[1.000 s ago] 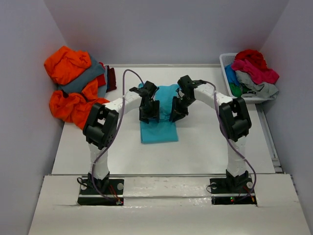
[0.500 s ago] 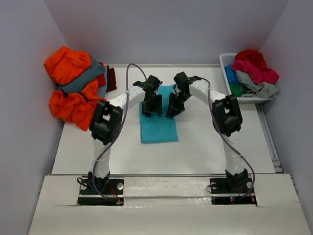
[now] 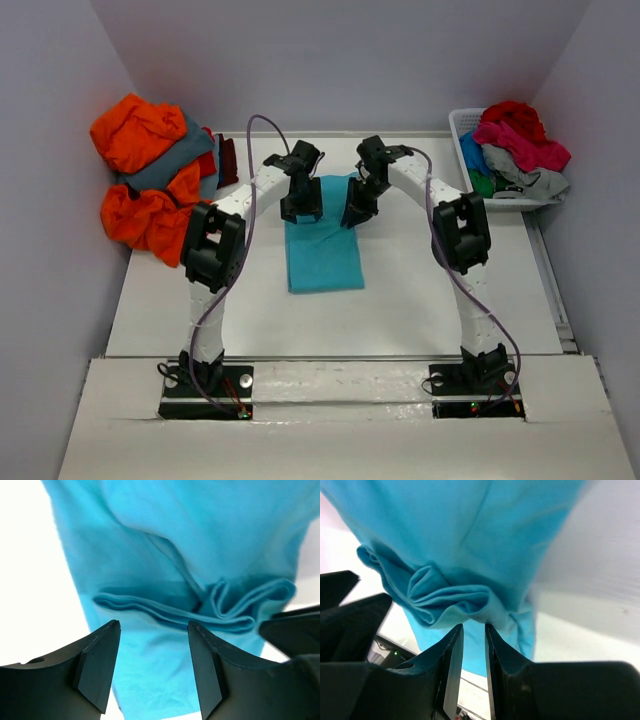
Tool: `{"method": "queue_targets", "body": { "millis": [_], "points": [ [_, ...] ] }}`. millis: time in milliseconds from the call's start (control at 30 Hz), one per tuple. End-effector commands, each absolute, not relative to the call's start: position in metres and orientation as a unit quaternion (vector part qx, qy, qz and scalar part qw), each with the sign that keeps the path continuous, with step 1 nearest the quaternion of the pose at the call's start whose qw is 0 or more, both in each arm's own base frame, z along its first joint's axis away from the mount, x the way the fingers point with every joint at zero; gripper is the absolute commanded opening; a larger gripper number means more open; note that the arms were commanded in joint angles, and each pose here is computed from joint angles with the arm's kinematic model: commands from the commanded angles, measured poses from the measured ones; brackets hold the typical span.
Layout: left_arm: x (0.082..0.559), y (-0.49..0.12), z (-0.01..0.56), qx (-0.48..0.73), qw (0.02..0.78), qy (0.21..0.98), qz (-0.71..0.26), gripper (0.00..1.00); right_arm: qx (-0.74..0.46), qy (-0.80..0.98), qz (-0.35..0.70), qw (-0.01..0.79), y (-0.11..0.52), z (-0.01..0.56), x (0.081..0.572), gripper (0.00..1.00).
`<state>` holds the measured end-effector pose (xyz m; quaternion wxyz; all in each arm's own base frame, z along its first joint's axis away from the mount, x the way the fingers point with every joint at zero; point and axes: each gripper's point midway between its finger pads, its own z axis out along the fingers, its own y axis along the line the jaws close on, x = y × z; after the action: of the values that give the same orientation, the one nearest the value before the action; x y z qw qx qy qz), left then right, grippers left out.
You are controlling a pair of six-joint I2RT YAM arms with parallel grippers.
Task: Fold and stack the t-shirts
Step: Fold the rectangle-folded T-shirt at the center of the board.
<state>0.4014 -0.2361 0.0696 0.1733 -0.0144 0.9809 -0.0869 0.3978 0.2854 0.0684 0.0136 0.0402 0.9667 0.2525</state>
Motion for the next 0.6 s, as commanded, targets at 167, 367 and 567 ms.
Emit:
{"method": "queue_targets", "body": {
  "millis": [167, 367, 567],
  "points": [
    [0.419, -0.213, 0.095, -0.041, 0.213, 0.974, -0.060, 0.68, 0.065, 0.968, 0.239, 0.032, 0.265, 0.072, 0.416, 0.30],
    [0.402, -0.213, 0.104, -0.025, 0.205, 0.975, -0.081, 0.68, 0.060, 0.964, 0.256, 0.045, 0.266, 0.096, 0.410, 0.30],
    [0.377, -0.228, 0.111, -0.009, 0.180, 0.973, -0.142, 0.68, 0.054, 0.956, 0.285, 0.051, 0.271, 0.123, 0.404, 0.30]
  ]
}}
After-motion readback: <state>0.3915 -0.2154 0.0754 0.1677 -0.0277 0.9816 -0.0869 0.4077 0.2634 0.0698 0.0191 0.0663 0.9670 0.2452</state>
